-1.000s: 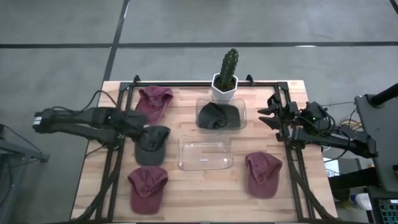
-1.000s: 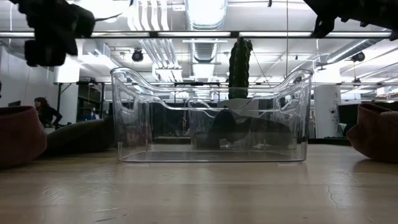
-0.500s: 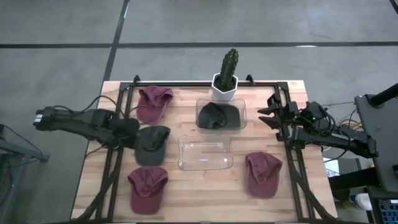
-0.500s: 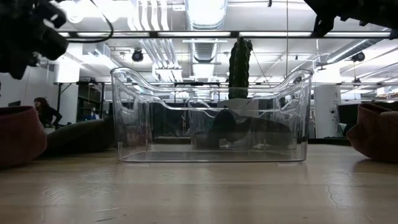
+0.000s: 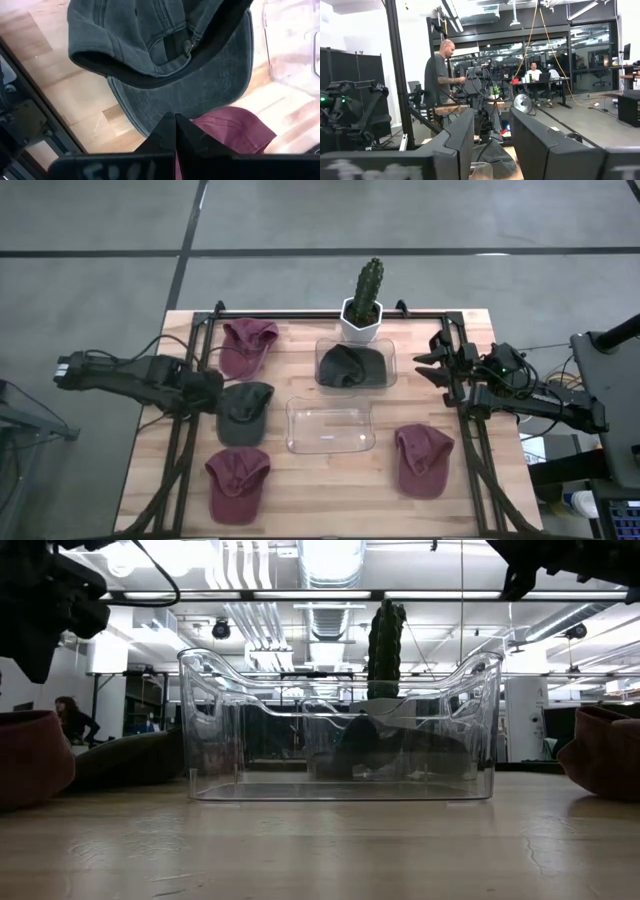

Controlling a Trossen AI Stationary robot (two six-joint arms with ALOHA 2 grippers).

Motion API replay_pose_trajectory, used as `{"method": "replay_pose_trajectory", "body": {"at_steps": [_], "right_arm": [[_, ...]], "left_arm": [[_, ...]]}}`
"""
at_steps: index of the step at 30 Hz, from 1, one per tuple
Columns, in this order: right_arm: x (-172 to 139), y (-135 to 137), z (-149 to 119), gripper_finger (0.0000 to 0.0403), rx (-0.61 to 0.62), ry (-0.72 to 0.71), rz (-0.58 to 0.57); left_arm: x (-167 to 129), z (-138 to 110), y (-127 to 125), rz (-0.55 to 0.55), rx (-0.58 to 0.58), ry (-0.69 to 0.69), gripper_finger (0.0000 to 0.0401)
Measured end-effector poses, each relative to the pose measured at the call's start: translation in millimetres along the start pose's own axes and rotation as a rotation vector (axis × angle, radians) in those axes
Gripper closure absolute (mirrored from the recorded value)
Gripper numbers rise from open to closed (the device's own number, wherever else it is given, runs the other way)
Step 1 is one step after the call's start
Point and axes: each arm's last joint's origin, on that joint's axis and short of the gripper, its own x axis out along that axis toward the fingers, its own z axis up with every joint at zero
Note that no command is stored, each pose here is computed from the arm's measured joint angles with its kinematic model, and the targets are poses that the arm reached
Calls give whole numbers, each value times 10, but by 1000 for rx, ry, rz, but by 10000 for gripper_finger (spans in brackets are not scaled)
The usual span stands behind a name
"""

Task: Pick & Place hat
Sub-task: Put the black cap into the top transparent bin

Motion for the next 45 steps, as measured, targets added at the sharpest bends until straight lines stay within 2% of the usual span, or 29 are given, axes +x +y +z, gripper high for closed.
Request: {"method": "replay_pose_trajectory", "body": {"at_steps": [8,19,25,28,34,37,41,45], "right_arm": [[0,0,0,286,0,0,0],[-1,0,-1,275,0,0,0],[-1,0,-1,281,0,0,0],[-1,0,-1,285,0,0,0],[-1,0,-1,291,-4,0,0],[-1,0,-1,291,-4,0,0],[-1,0,-2,286,-4,1,0],[-1,-1,-6,282,-3,4,-1]], "left_arm": [[16,4,-11,12,-58,1,401],[119,42,-78,98,-50,-20,401],[176,56,-116,134,-29,-9,399],[202,62,-131,152,-28,-5,383],[249,69,-154,187,-45,10,314],[263,57,-165,184,-61,62,286],[265,26,-160,183,-81,164,270],[276,25,-143,212,-102,157,270]]}}
